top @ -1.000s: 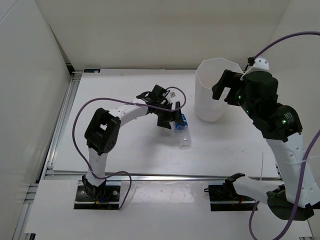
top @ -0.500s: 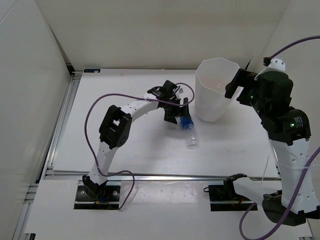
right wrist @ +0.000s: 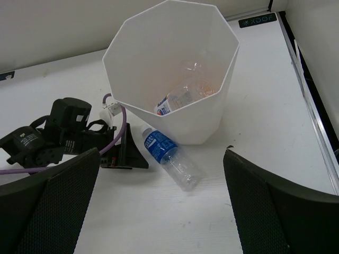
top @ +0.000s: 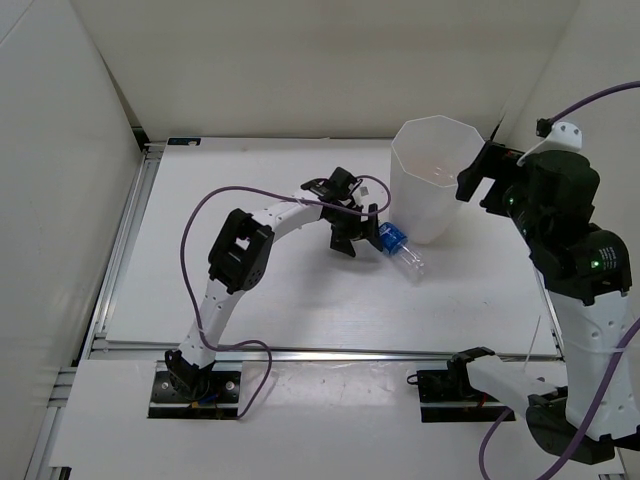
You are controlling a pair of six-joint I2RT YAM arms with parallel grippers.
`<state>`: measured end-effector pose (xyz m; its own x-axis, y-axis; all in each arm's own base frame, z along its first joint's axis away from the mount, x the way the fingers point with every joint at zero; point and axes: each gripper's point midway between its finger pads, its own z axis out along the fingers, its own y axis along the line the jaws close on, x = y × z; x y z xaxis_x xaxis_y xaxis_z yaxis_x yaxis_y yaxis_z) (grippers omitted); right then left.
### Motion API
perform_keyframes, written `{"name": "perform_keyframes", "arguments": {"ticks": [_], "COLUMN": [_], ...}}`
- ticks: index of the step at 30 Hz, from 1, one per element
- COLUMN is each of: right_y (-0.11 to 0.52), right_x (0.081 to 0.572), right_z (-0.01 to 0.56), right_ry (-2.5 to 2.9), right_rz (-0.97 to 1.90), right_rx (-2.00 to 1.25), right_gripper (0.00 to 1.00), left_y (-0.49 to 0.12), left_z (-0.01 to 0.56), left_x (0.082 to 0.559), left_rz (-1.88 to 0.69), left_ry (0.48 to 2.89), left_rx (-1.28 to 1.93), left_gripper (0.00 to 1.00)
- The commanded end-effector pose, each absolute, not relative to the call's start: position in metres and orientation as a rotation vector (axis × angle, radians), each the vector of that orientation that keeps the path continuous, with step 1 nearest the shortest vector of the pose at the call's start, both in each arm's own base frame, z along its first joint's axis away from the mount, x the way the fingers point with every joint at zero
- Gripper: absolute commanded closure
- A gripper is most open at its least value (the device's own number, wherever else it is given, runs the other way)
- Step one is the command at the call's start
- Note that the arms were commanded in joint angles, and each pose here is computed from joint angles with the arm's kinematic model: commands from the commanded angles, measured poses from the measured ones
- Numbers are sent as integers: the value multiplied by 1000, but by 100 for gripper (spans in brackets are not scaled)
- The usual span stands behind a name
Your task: Put the plastic bottles in the bin
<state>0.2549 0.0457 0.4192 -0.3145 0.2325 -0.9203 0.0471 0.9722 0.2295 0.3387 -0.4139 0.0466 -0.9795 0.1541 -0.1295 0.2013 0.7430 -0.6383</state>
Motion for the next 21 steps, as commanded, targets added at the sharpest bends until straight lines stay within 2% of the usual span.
{"name": "perform_keyframes", "arguments": {"ticks": [1,13,21], "right_y": [37,37,36], "right_x": [249,246,246], "right_z": [422,406,406], "right_ry": [1869,1894,1895], "right_rz": [149,164,157], "right_rx": [199,251,241], "right_gripper": [0,0,0], "left_y": [-431,-430,-418], "left_z": [73,94,111], "left_x": [343,339,374], "left_rz": [-1155,-1189,-1202], "left_ry": [2802,2786,2724], "left_rx": [340,309,-39], "left_gripper": [0,0,0]}}
